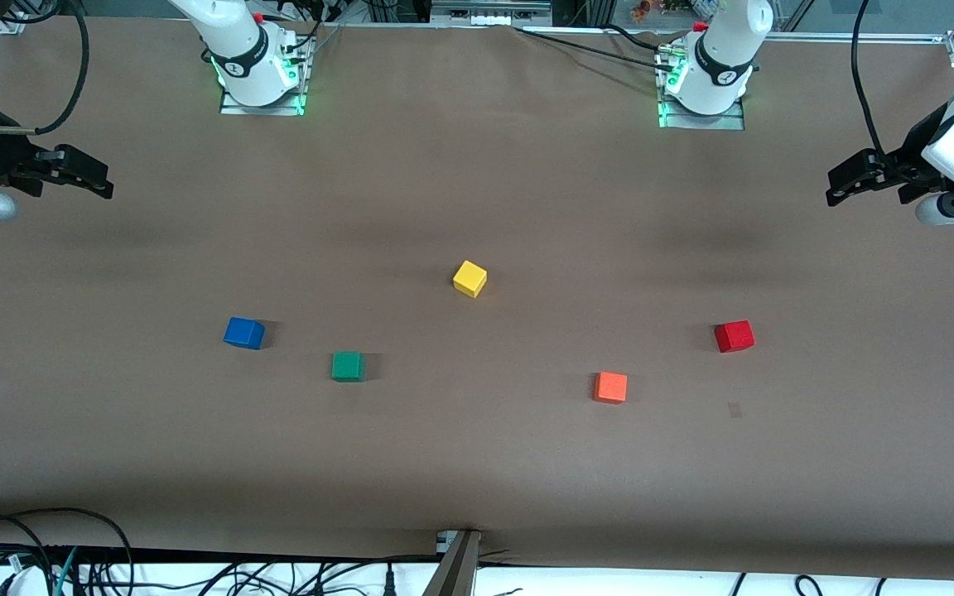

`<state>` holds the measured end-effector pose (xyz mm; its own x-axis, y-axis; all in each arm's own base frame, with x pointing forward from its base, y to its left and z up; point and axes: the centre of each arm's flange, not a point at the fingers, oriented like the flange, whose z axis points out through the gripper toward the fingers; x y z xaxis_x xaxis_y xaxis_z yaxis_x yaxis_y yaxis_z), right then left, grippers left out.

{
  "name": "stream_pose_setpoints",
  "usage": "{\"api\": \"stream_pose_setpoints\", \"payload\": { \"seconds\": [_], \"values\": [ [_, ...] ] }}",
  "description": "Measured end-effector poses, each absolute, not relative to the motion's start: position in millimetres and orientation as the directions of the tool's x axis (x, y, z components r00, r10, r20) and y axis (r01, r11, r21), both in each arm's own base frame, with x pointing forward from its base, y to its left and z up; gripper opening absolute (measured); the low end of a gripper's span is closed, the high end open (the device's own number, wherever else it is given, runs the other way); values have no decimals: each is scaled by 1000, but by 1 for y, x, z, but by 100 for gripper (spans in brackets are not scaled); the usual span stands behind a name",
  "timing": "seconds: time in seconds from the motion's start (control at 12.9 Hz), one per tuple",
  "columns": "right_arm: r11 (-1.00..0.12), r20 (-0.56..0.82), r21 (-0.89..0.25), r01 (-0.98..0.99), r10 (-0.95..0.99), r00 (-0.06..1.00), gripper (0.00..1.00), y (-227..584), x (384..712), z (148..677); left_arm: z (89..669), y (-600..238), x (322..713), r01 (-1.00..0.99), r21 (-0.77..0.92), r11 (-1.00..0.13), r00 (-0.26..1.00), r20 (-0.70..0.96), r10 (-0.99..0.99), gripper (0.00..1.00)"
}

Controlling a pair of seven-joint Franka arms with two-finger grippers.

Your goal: Pass red block to right arm, stack on blue

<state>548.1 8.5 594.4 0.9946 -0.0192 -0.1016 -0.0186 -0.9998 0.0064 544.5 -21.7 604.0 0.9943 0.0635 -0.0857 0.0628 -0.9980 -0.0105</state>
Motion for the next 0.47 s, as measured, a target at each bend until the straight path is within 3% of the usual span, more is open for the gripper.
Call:
{"api": "stream_pose_setpoints", "payload": {
  "seconds": [0.47],
  "values": [
    [-1000,-102,6,-19,-19,995,100,8,548,594,588,-25,549,-37,2,-999,989,-142,-37,100]
  ]
}}
